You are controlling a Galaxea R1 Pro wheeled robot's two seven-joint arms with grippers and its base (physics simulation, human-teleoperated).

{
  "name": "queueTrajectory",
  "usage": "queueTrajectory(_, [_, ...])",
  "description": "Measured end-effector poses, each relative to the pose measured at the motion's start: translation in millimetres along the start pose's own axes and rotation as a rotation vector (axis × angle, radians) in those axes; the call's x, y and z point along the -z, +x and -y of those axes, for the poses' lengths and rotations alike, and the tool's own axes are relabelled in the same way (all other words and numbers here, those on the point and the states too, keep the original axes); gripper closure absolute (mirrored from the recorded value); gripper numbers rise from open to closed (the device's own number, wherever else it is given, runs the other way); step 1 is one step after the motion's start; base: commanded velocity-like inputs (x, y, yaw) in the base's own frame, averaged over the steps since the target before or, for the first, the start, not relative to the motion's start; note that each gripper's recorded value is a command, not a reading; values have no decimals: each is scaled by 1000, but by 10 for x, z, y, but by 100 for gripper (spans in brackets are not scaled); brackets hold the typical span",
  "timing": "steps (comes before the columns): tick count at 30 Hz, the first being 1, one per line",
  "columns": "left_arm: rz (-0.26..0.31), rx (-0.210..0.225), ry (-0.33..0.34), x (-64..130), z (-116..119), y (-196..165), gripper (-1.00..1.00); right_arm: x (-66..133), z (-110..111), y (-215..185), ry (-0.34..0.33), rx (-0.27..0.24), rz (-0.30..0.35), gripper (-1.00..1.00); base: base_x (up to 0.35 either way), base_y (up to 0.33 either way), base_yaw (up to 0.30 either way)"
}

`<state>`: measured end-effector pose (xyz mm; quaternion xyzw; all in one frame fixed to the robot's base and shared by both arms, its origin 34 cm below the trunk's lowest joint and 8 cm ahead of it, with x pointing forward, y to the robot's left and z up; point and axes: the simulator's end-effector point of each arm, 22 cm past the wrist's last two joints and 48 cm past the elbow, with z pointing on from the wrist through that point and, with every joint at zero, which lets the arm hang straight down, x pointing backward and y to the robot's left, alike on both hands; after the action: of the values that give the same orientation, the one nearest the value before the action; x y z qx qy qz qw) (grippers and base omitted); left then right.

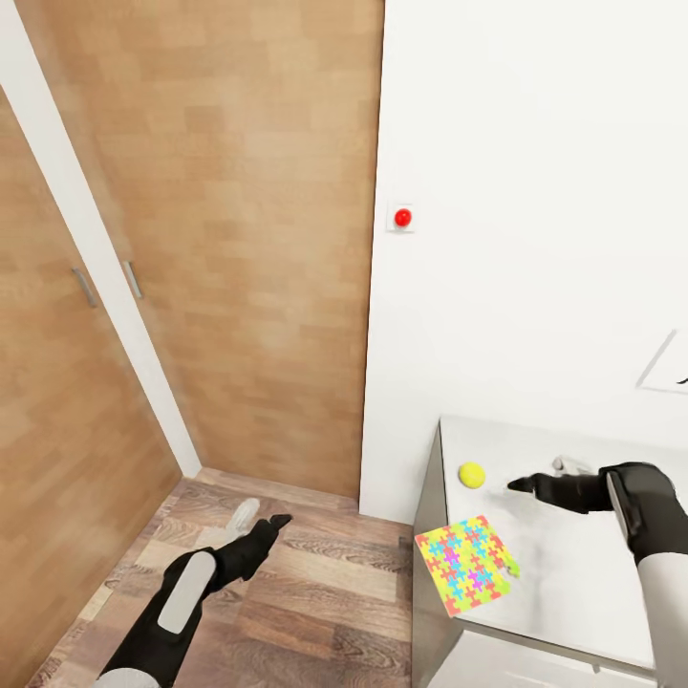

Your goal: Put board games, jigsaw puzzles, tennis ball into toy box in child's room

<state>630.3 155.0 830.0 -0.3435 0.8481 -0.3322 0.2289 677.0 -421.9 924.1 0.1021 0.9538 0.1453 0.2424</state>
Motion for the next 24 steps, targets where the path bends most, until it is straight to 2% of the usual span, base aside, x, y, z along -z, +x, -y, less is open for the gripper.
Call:
queueTrajectory(2, [-30,-2,4,-86,87,122,-100,166,103,-218,7,-16,84,-100,0,0,0])
queueTrajectory(3, [-30,-3,3,-88,87,123,-100,168,103,-221,6,-16,85,-100,0,0,0])
queueTrajectory(5, [-69,-18,0,-179,161,259,-100,326,188,-396,16,-24,156,-100,0,0,0])
queueTrajectory(6, [-69,-19,-1,-180,160,260,-100,327,188,-397,16,-25,156,-100,0,0,0])
queueTrajectory(8, [-114,-38,-9,-268,216,407,-100,473,255,-538,29,-25,214,-100,0,0,0])
queueTrajectory(9, [-114,-38,-10,-270,215,408,-100,474,256,-540,29,-25,215,-100,0,0,0])
queueTrajectory(11, [-156,-61,-21,-345,256,545,-100,588,305,-637,39,-23,256,-100,0,0,0])
queueTrajectory(14, [-187,-77,-31,-402,276,647,-100,669,339,-702,47,-22,285,-100,0,0,0])
queueTrajectory(20, [-195,-84,-43,-460,271,699,-100,758,378,-767,57,-22,314,-100,0,0,0])
queueTrajectory(24, [-164,-77,-43,-503,282,658,-100,864,414,-842,68,-23,346,-100,0,0,0])
